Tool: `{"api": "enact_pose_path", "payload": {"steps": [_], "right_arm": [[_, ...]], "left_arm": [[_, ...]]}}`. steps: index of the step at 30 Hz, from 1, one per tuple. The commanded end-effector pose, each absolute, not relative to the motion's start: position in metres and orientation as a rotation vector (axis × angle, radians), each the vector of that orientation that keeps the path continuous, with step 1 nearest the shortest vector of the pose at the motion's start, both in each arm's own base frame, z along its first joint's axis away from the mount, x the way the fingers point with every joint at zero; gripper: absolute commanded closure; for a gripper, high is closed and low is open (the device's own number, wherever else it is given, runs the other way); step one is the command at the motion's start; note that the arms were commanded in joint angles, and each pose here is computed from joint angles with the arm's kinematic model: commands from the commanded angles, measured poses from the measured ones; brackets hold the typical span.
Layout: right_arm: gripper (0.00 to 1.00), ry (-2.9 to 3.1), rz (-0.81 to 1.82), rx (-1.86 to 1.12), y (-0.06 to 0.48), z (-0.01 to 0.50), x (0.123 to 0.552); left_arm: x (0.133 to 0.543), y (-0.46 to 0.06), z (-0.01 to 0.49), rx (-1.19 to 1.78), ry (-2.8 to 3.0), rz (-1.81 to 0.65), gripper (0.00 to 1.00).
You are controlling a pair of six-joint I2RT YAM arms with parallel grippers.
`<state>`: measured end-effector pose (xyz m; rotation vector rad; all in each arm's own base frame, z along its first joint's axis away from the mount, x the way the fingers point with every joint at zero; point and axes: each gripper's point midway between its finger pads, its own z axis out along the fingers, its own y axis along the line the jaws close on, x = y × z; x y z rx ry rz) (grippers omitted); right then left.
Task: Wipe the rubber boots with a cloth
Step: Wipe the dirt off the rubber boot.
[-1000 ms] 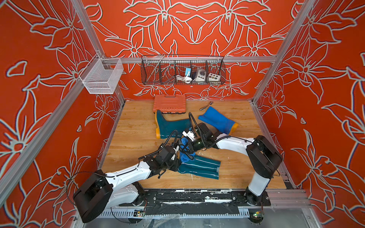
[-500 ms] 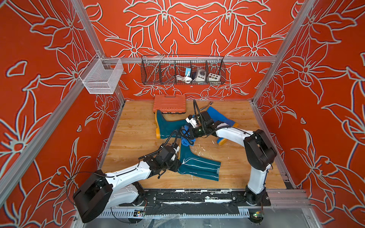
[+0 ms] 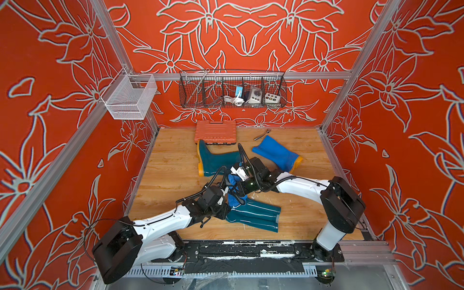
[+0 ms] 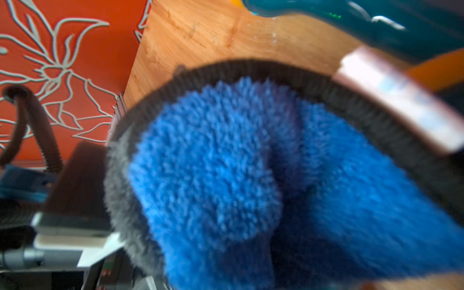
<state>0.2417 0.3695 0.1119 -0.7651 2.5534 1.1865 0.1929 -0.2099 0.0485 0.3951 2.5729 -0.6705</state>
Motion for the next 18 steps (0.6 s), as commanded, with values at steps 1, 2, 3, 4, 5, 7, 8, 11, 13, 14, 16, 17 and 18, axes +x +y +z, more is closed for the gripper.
{"api": "enact_pose_path", "payload": {"steps": [1, 2, 3, 4, 5, 7, 8, 11, 13, 14, 16, 17, 18], "right_arm": [[1.00, 2.624, 1.087, -0.741, 0.368, 0.103, 0.279], [1.00, 2.644, 1.099, -0.752, 0.379, 0.102, 0.279], [1.00, 2.639, 1.143, -0.785, 0.396, 0.105, 0.275], [1.00, 2.615, 1.188, -0.843, 0.417, 0.110, 0.260], [1.00, 2.593, 1.206, -0.878, 0.426, 0.112, 0.250], [1.00, 2.585, 1.222, -0.948, 0.439, 0.108, 0.225], [1.00, 2.606, 1.223, -0.940, 0.436, 0.101, 0.220], [1.00, 2.675, 1.159, -0.856, 0.403, 0.078, 0.222], [1.00, 2.701, 1.120, -0.709, 0.364, 0.075, 0.247], [1.00, 2.699, 1.125, -0.623, 0.346, 0.076, 0.260], [1.00, 2.666, 1.138, -0.414, 0.305, 0.087, 0.292], [1.00, 2.640, 1.135, -0.364, 0.293, 0.096, 0.303], [1.00, 2.609, 1.117, -0.338, 0.281, 0.108, 0.311]], "left_arm": [[0.184, -0.230, 0.054, 0.465, 2.560, -0.793, 1.00], [0.186, -0.231, 0.055, 0.455, 2.559, -0.796, 1.00], [0.187, -0.231, 0.054, 0.442, 2.570, -0.788, 1.00], [0.188, -0.231, 0.055, 0.432, 2.584, -0.779, 1.00], [0.189, -0.230, 0.055, 0.422, 2.593, -0.766, 1.00], [0.190, -0.225, 0.057, 0.390, 2.606, -0.737, 1.00], [0.190, -0.223, 0.057, 0.373, 2.606, -0.726, 1.00], [0.190, -0.216, 0.058, 0.339, 2.595, -0.715, 1.00], [0.190, -0.214, 0.059, 0.319, 2.590, -0.721, 1.00], [0.191, -0.213, 0.060, 0.308, 2.591, -0.721, 1.00], [0.193, -0.210, 0.059, 0.265, 2.597, -0.726, 1.00], [0.195, -0.209, 0.060, 0.243, 2.599, -0.731, 1.00], [0.198, -0.207, 0.060, 0.213, 2.601, -0.732, 1.00]]}}
